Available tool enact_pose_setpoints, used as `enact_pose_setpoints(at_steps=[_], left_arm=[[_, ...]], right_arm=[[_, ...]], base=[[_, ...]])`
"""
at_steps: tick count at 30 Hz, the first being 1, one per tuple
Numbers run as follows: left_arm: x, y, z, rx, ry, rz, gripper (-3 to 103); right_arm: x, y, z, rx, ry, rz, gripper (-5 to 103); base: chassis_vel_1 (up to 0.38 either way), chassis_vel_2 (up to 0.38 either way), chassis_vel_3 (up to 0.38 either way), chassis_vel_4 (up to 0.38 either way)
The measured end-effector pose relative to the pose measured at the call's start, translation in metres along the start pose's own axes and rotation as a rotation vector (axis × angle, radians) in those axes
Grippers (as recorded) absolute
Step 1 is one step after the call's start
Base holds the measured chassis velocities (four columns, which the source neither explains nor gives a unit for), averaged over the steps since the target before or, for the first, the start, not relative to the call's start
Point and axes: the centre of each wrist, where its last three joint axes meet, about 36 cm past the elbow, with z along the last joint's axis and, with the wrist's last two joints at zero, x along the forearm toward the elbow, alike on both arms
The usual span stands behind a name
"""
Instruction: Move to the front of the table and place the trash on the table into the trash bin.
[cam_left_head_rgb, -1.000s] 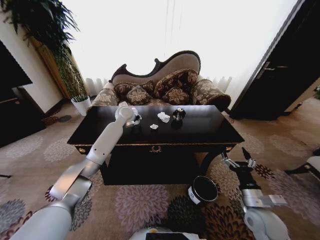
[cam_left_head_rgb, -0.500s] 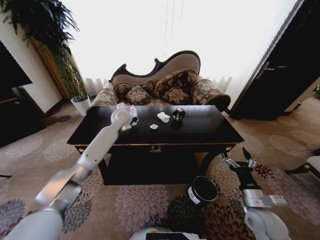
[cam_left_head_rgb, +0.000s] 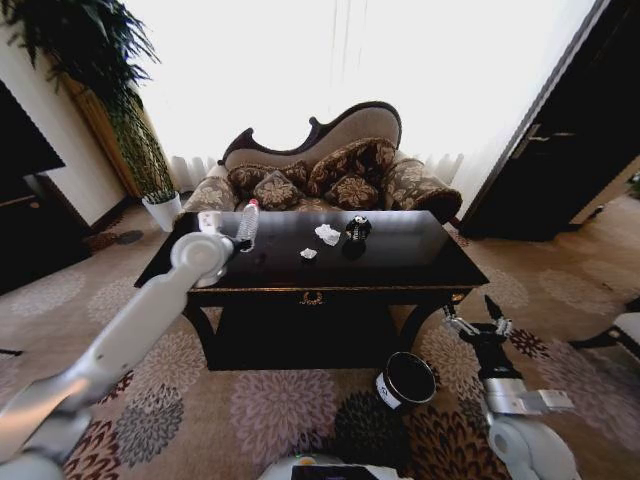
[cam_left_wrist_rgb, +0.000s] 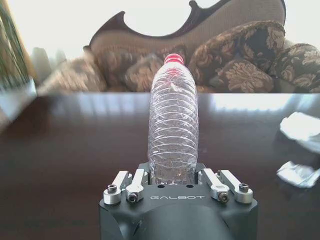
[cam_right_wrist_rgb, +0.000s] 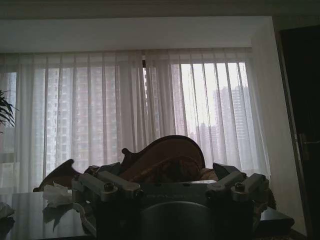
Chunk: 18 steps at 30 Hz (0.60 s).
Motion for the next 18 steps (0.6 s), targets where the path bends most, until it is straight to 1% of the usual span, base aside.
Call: enact_pose_setpoints(at_steps=[1,3,4,5,6,7,9,10,11,12,14,16,18], left_arm=[[0.000,0.000,0.000,0.000,0.000,0.000,38],[0.012,0.012,0.016,-0.090,-0.052,-0.028,38],[0.015,0.016,0.019,-0.106,-0.060,-0.030,38],[0.015,0.016,0.019,-0.106,-0.060,-0.030,38],[0.021,0.024,0.026,-0.136,-0.078,-0.033,38],[0.025,0.032,0.030,-0.178,-0.112,-0.038,38],[0.032,0.048,0.038,-0.279,-0.184,-0.049,38],[0.032,0.048,0.038,-0.279,-0.184,-0.049,38],[0.037,0.056,0.040,-0.322,-0.211,-0.049,38],[0.043,0.061,0.042,-0.351,-0.227,-0.040,38],[0.053,0.066,0.044,-0.367,-0.235,0.000,38],[0.055,0.067,0.044,-0.373,-0.239,0.010,38],[0.060,0.070,0.042,-0.426,-0.263,0.041,38]], right_arm=[[0.000,0.000,0.000,0.000,0.000,0.000,100],[0.001,0.002,-0.001,-0.004,-0.003,0.001,100],[0.001,0.002,-0.001,-0.005,-0.004,0.001,100],[0.001,0.002,-0.001,-0.005,-0.004,0.001,100],[0.001,0.003,-0.001,-0.006,-0.004,0.001,100],[0.002,0.004,-0.002,-0.007,-0.005,-0.001,100],[0.001,0.006,-0.003,-0.010,-0.008,-0.004,100],[0.001,0.006,-0.003,-0.010,-0.008,-0.004,100],[0.001,0.007,-0.004,-0.011,-0.011,-0.006,100],[0.001,0.008,-0.005,-0.013,-0.014,-0.008,100],[0.000,0.010,-0.006,-0.016,-0.019,-0.010,100],[0.000,0.011,-0.006,-0.017,-0.020,-0.011,100],[0.002,0.013,-0.006,-0.021,-0.019,-0.010,100]], base=[[0.000,0.000,0.000,0.000],[0.000,0.000,0.000,0.000],[0.000,0.000,0.000,0.000],[0.000,0.000,0.000,0.000],[0.000,0.000,0.000,0.000],[0.000,0.000,0.000,0.000],[0.000,0.000,0.000,0.000],[0.000,0.000,0.000,0.000],[0.000,0.000,0.000,0.000],[0.000,0.000,0.000,0.000],[0.000,0.000,0.000,0.000],[0.000,0.000,0.000,0.000],[0.000,0.000,0.000,0.000]])
